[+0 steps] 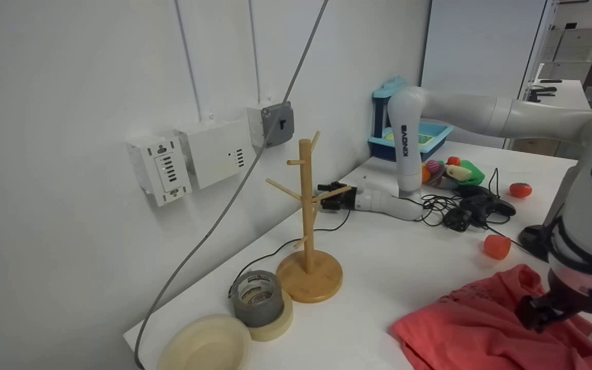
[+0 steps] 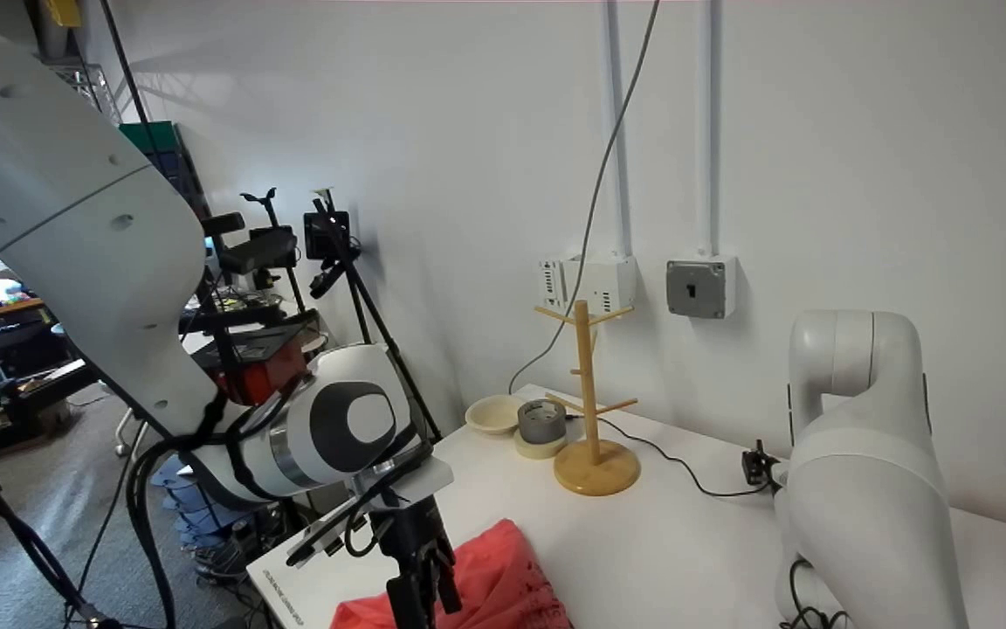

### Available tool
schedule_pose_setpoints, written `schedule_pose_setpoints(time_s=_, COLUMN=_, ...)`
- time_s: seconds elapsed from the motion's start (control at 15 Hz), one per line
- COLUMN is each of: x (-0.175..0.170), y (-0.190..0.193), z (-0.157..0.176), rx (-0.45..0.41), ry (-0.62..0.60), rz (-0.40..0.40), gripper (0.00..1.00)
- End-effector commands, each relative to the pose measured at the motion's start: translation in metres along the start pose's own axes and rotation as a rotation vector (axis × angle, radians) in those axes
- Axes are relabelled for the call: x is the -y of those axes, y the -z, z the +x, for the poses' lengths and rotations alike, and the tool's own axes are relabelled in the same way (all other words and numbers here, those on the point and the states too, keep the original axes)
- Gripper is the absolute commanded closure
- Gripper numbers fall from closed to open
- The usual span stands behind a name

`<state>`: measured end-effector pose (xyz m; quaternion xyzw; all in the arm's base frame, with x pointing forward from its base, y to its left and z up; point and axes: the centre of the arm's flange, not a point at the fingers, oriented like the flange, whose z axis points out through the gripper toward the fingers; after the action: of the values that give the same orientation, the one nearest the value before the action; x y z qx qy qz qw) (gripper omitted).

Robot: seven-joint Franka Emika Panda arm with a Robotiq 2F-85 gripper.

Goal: Unfold the shirt

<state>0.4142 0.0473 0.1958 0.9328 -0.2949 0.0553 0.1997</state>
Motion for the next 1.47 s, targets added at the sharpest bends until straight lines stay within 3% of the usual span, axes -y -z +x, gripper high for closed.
schedule_pose_setpoints(time_s=0.0, x=0.006, y=-0.021, z=0.001, rx=0.007, ry=0.024, rz=-0.03, gripper=0.0)
schedule_pose_setpoints(time_s=0.47, x=-0.011, y=-0.049, z=0.026, rx=-0.028, ry=0.07, rz=-0.042, gripper=0.0)
schedule_pose_setpoints(time_s=0.87, x=-0.023, y=-0.062, z=0.051, rx=-0.006, ry=0.072, rz=-0.009, gripper=0.01)
schedule_pose_setpoints(time_s=0.93, x=-0.022, y=-0.066, z=0.05, rx=0.002, ry=0.079, rz=-0.01, gripper=0.1)
schedule_pose_setpoints(time_s=1.0, x=-0.022, y=-0.071, z=0.048, rx=0.014, ry=0.085, rz=-0.012, gripper=0.26)
schedule_pose_setpoints(time_s=1.4, x=-0.028, y=-0.083, z=0.04, rx=0.041, ry=0.102, rz=-0.065, gripper=0.73)
